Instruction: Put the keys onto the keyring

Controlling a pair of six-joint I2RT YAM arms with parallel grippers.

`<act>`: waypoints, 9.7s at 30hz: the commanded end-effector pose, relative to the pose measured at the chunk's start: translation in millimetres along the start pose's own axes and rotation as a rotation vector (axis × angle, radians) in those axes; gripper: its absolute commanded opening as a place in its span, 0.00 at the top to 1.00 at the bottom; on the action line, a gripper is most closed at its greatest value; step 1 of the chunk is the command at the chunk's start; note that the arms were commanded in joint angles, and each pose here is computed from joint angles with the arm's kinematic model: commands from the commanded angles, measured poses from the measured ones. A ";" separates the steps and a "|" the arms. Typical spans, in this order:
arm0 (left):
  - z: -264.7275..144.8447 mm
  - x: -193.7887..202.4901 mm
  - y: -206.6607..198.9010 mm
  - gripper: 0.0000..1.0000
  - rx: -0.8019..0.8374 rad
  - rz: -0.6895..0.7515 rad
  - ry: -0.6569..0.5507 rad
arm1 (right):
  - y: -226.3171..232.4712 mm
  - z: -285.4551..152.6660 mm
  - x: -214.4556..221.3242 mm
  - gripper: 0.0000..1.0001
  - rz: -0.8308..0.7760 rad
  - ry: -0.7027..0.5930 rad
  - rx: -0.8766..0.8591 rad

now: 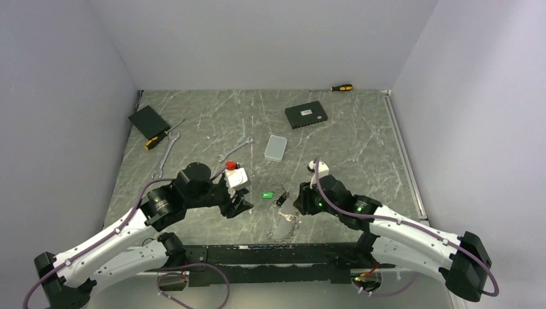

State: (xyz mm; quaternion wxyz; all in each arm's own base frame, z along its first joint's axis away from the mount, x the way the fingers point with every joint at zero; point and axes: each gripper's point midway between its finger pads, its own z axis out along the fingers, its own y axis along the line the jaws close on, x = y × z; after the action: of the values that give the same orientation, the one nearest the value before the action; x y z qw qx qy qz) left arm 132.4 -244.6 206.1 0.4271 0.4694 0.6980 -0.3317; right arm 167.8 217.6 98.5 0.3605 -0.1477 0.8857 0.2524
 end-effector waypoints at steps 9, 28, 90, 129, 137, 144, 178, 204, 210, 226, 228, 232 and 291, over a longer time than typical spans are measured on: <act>-6.5 -22.1 -0.2 0.48 -0.005 0.039 -0.063 | -9.4 3.7 43.6 0.59 0.200 0.064 -0.001; -3.9 -20.1 2.2 0.50 -0.013 0.032 -0.049 | -3.3 25.4 69.6 0.62 0.207 0.129 -0.066; 56.9 -64.1 -13.4 0.54 0.187 -0.069 -0.240 | 115.3 -74.2 -105.3 1.00 -0.432 -0.254 -0.509; 66.5 -70.3 -15.7 1.00 0.222 -0.092 -0.264 | 125.2 -85.0 -106.6 1.00 -0.436 -0.311 -0.572; 61.0 -66.9 -15.6 1.00 0.207 -0.089 -0.266 | 124.2 -84.8 -106.4 1.00 -0.434 -0.315 -0.568; 49.2 -63.1 -15.1 0.60 0.181 -0.045 -0.260 | 134.7 -96.8 -93.4 1.00 -0.511 -0.322 -0.679; 29.0 -46.5 -25.0 0.31 0.186 -0.042 -0.293 | 147.2 -100.0 -108.7 1.00 -0.629 -0.615 -0.766; 29.6 -54.0 -21.1 1.00 0.171 0.021 -0.340 | 149.7 -104.6 -110.3 1.00 -0.612 -0.626 -0.783; 17.8 -57.6 -22.8 1.00 0.158 0.040 -0.349 | 146.5 -101.5 -113.7 1.00 -0.601 -0.633 -0.754; -3.2 -71.1 -27.8 1.00 0.150 0.062 -0.371 | 143.1 -90.1 -114.4 1.00 -0.565 -0.597 -0.720; -4.2 -71.1 -28.2 1.00 0.150 0.062 -0.362 | 142.4 -86.8 -113.1 1.00 -0.560 -0.583 -0.715; -5.5 -71.2 -29.6 1.00 0.157 0.060 -0.351 | 141.0 -82.7 -112.2 0.99 -0.548 -0.572 -0.706; -32.8 -41.1 -61.0 1.00 0.360 0.264 -0.136 | 197.8 -74.1 -46.4 0.60 -0.658 -0.176 -1.115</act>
State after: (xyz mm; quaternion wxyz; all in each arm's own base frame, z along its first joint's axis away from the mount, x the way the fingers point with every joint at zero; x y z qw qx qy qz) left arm 79.6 -249.2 242.9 0.3949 0.5955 0.5713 -0.4038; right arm 77.9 342.1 237.6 0.3621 -0.5357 0.5258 0.5526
